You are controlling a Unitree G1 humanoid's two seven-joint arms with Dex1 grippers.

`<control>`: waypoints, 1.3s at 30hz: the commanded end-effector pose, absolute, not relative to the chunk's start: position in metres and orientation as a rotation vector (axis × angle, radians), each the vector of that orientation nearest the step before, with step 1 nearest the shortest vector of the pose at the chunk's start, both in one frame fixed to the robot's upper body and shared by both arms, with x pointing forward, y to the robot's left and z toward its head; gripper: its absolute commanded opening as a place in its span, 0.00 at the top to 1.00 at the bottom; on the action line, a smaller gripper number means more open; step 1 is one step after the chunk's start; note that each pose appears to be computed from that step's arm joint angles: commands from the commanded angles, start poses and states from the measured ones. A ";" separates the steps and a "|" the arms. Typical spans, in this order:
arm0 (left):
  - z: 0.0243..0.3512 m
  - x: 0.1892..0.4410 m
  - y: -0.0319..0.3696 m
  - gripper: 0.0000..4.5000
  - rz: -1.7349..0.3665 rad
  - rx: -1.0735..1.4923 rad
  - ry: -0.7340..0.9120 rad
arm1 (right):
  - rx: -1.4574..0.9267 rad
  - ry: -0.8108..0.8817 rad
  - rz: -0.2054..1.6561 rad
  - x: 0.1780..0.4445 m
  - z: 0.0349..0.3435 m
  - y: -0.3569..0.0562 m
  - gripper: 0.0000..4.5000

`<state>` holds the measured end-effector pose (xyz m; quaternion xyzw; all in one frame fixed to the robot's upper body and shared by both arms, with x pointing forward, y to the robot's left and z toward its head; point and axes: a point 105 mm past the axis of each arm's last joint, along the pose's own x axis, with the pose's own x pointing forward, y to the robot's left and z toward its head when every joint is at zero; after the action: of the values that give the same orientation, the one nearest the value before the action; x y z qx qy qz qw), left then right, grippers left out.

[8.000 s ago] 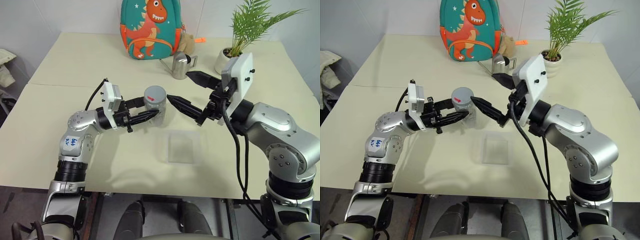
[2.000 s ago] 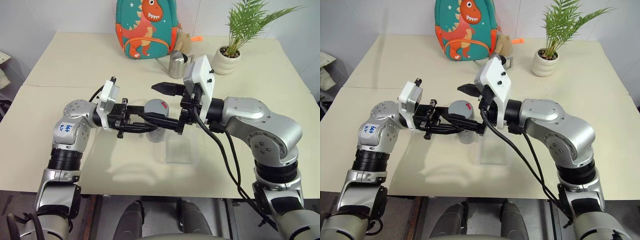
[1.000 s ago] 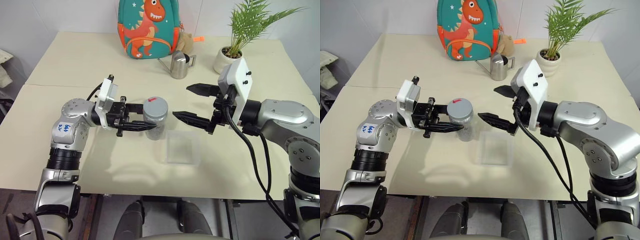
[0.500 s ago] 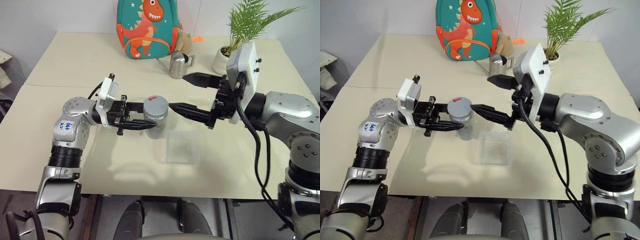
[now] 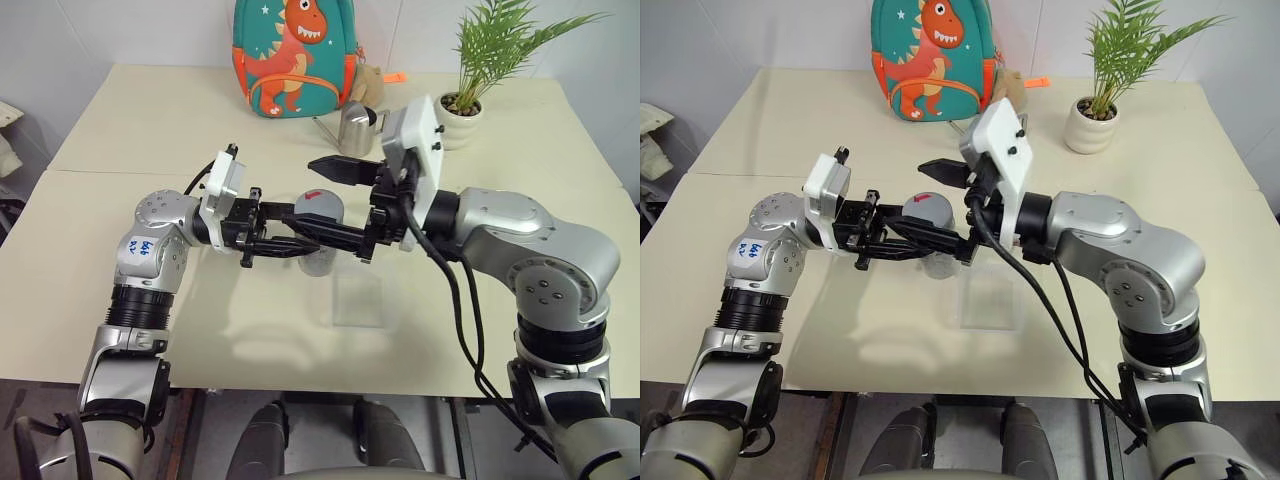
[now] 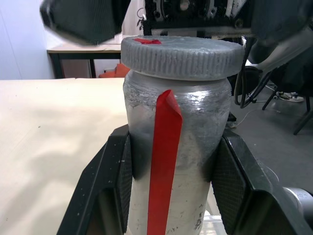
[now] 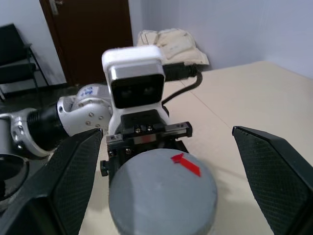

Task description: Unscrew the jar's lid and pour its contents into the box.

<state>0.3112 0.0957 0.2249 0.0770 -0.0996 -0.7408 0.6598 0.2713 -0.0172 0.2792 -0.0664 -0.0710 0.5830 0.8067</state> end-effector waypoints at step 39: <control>0.232 0.313 0.099 0.59 -1.660 0.209 -0.262 | -0.276 -0.143 1.096 0.274 0.283 -0.063 0.01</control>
<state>0.3168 0.0987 0.2216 0.0753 -0.0938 -0.7290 0.6738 0.2746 -0.0535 0.2707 -0.1246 -0.0433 0.5383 0.8324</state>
